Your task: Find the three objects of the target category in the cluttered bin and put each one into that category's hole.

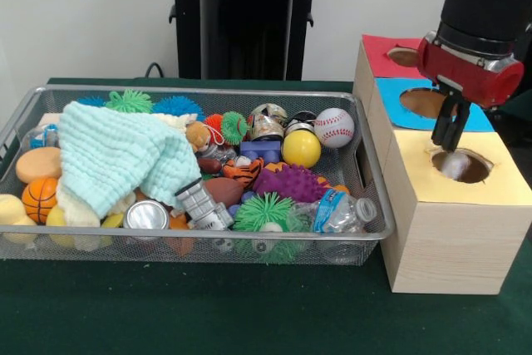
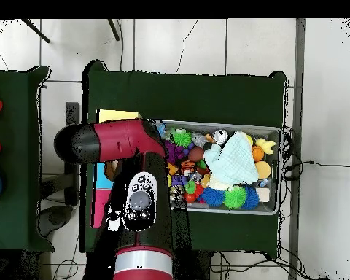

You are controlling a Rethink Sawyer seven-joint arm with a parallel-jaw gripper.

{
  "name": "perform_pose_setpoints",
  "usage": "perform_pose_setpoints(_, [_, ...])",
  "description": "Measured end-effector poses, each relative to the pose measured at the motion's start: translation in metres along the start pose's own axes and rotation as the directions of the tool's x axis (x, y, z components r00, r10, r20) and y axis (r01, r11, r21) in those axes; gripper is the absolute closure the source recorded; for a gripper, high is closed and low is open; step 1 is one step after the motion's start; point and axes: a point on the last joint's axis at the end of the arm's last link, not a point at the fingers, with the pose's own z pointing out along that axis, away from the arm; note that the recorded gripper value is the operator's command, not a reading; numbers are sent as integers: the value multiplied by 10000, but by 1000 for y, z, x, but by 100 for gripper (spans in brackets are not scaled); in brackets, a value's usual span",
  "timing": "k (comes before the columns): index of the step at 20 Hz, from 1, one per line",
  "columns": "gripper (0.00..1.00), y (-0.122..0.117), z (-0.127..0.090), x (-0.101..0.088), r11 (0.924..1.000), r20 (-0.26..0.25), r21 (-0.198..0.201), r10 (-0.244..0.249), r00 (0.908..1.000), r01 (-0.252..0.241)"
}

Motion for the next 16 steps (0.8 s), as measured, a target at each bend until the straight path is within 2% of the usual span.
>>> perform_pose_setpoints(4, [100, -5, -12, -4, 9992, -109, 386, 60, 9999, -55])
perform_pose_setpoints(9, [100, -10, -17, -7, 9976, -169, 685, 106, 9998, -94])
perform_pose_setpoints(16, [100, -13, -23, -10, 9977, -88, 665, 121, 9999, -115])
